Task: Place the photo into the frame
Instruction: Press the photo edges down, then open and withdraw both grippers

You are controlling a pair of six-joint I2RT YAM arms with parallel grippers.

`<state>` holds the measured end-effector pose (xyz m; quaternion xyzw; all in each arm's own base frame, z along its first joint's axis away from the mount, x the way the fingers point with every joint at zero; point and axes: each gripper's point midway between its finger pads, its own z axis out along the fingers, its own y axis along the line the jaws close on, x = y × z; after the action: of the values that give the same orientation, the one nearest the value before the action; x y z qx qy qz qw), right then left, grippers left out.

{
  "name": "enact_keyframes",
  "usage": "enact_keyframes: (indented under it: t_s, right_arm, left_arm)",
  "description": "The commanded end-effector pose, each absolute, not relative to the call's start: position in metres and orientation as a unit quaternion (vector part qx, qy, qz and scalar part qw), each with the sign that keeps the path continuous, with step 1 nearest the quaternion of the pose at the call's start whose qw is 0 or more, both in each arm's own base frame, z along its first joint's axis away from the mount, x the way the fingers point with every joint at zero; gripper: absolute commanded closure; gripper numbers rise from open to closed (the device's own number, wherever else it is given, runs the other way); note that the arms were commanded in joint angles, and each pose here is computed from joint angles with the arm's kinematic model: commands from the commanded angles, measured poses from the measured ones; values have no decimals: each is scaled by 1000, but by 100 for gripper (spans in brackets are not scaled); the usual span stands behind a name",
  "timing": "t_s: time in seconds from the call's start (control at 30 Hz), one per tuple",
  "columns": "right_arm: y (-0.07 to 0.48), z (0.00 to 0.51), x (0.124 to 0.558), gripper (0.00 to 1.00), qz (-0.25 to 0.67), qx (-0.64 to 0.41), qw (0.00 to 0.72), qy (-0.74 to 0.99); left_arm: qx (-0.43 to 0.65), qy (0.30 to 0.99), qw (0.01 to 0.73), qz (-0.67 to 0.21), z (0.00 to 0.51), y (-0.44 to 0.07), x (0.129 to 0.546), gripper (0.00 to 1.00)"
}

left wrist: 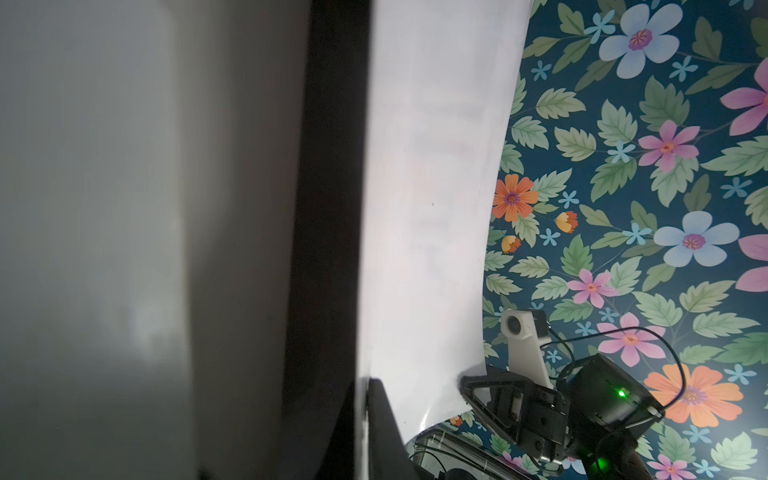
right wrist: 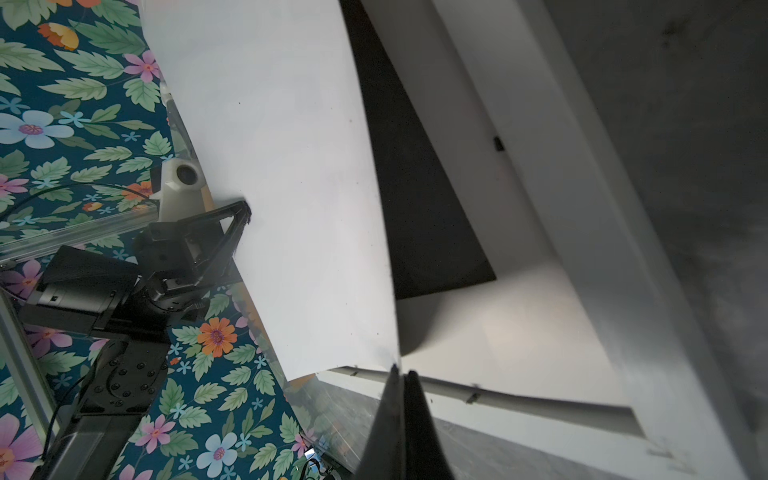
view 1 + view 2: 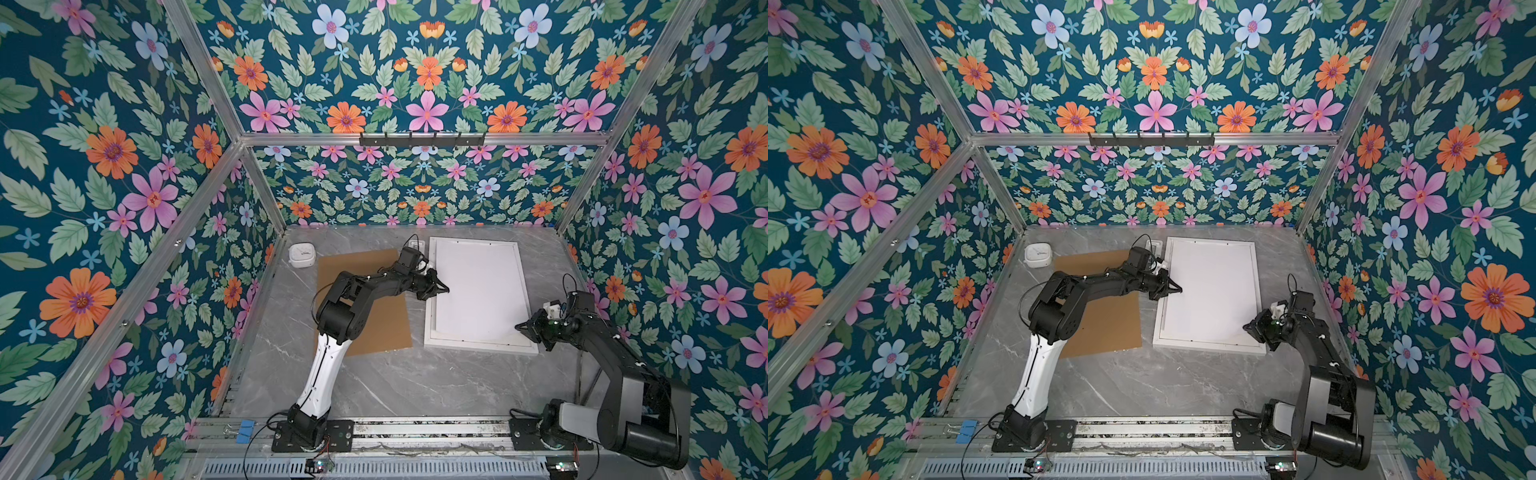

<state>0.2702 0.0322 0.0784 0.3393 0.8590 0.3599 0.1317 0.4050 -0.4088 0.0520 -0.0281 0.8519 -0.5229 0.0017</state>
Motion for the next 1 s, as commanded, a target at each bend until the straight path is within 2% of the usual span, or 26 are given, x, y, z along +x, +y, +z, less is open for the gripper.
enact_keyframes:
  t_s: [0.0,0.47,0.57,0.73,0.83,0.97]
  right_arm:
    - [31,78,269,100,357,338,137,860]
    - [37,77,276,100,387,326,120,854]
    - [37,77,277,100,387,327,121,854]
    - [37,77,278,100,389,327,118,853]
    - [37,76,278,100,387,328,118,854]
    - [37,76,279,100,390,334,120,850]
  left_arm:
    - [-24,850,9,-527,56,-410,408,92]
    - [-26,857,15,-515,53,-407,409,90]
    - [-25,859,16,-511,53,-406,408,79]
    - [-20,868,22,-496,57,-400,406,67]
    - [-18,875,27,-483,59,-393,407,61]
    - [-20,882,31,-471,62,-384,407,59]
